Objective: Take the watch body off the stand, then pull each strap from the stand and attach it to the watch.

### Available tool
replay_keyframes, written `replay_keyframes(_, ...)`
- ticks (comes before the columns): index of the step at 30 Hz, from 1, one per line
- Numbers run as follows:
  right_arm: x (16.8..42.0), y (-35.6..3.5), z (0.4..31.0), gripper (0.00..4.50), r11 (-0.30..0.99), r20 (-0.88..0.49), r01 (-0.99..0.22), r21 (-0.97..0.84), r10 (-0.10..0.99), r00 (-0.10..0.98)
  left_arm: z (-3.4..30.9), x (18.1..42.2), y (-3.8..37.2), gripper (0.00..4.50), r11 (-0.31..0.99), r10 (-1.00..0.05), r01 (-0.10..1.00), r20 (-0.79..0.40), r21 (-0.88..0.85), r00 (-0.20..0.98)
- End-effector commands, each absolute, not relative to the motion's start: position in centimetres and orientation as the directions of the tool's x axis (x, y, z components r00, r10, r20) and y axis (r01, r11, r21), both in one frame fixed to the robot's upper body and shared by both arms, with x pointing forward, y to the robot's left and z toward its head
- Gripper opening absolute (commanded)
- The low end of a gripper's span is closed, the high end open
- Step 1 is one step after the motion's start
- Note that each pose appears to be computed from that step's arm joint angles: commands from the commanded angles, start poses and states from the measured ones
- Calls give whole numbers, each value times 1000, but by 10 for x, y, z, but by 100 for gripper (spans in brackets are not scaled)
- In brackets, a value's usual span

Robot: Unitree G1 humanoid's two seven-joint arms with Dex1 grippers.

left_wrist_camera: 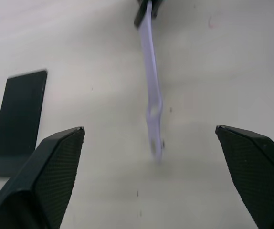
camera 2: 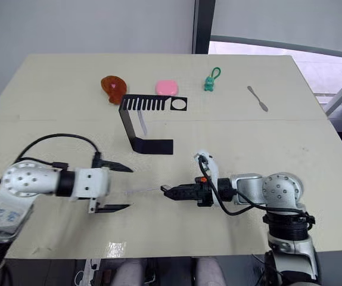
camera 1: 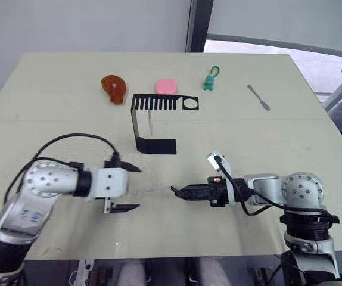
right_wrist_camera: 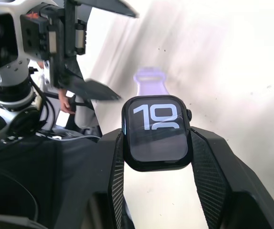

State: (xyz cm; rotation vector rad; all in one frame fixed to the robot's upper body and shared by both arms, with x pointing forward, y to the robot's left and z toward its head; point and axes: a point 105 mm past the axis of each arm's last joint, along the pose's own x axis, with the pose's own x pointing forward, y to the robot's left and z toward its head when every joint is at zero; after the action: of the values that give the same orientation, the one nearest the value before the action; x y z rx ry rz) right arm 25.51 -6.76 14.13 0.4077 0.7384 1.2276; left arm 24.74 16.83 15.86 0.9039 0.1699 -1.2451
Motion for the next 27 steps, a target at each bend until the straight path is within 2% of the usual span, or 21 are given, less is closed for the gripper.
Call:
replay_keyframes(1,252,-67,165,152,249,-212,-858,449,963,168,182,238,184,450,139,-828,863,-421,485,370)
replay_keyframes(3,252,-69,171,152,243,-224,-943,227,955,192,190,231,189,450,201,-866,881,-342,428,363)
replay_keyframes(4,253,-76,170,152,221,-258,-975,12,943,210,190,228,192,450,209,-874,885,-327,415,360)
replay_keyframes(6,247,-84,165,152,104,-321,-956,-273,927,193,189,222,193,450,202,-888,889,-306,411,343)
replay_keyframes(7,244,-88,162,152,45,-348,-930,-364,920,181,188,220,193,450,199,-894,888,-294,415,338)
replay_keyframes(11,244,-94,161,152,-45,-357,-824,-564,914,194,183,214,193,450,182,-900,895,-298,408,319)
replay_keyframes(16,245,-96,161,152,-79,-346,-775,-627,919,186,182,212,192,450,164,-908,900,-295,404,298)
replay_keyframes(27,262,-40,148,152,-27,-335,-896,-443,932,138,186,216,187,450,156,-918,904,-280,398,282)
